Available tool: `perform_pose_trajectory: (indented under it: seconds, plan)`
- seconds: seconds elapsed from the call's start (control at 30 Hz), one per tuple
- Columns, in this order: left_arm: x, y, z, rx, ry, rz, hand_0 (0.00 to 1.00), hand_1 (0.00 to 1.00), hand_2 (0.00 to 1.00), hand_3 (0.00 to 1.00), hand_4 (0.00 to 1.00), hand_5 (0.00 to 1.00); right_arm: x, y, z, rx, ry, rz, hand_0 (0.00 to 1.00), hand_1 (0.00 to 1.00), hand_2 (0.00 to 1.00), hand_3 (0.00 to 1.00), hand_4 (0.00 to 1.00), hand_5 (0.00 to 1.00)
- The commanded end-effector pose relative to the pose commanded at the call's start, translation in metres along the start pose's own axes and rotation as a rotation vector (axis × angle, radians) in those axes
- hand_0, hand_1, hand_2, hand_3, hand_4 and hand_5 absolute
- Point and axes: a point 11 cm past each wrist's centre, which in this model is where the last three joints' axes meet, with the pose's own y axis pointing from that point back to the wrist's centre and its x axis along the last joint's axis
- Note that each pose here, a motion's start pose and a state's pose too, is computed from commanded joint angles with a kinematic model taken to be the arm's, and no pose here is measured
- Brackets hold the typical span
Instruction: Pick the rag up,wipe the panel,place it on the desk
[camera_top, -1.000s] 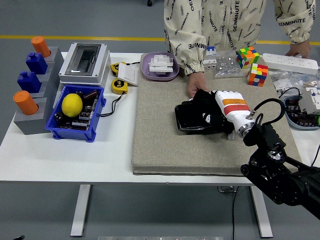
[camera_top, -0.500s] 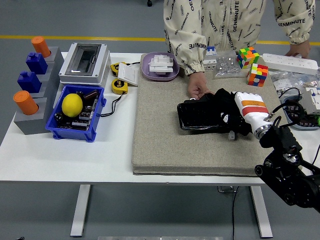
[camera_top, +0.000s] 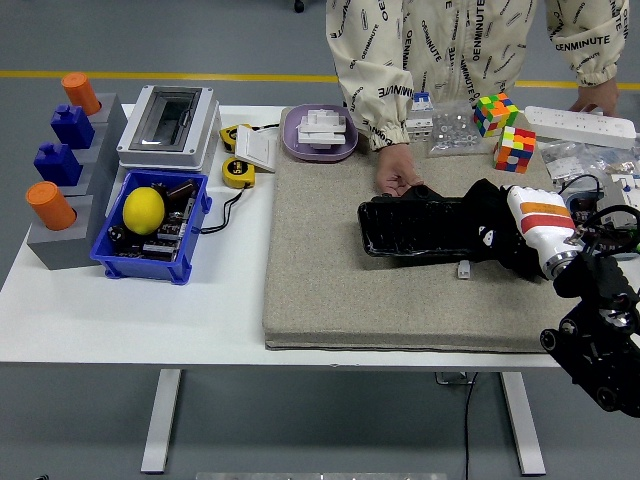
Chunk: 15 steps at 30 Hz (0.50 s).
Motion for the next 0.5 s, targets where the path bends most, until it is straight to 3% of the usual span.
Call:
perform_pose_trajectory:
  seconds: [0.5]
  plan:
    - [-0.001,0.000,0.000,-0.001,0.005,0.000,0.652,0.660,0.696,0.581,0.674,0.435,0.019,0.006,0.046,-0.088,0.034,0.033,0.412,0.489,0.536,0.515,0.699,0.182]
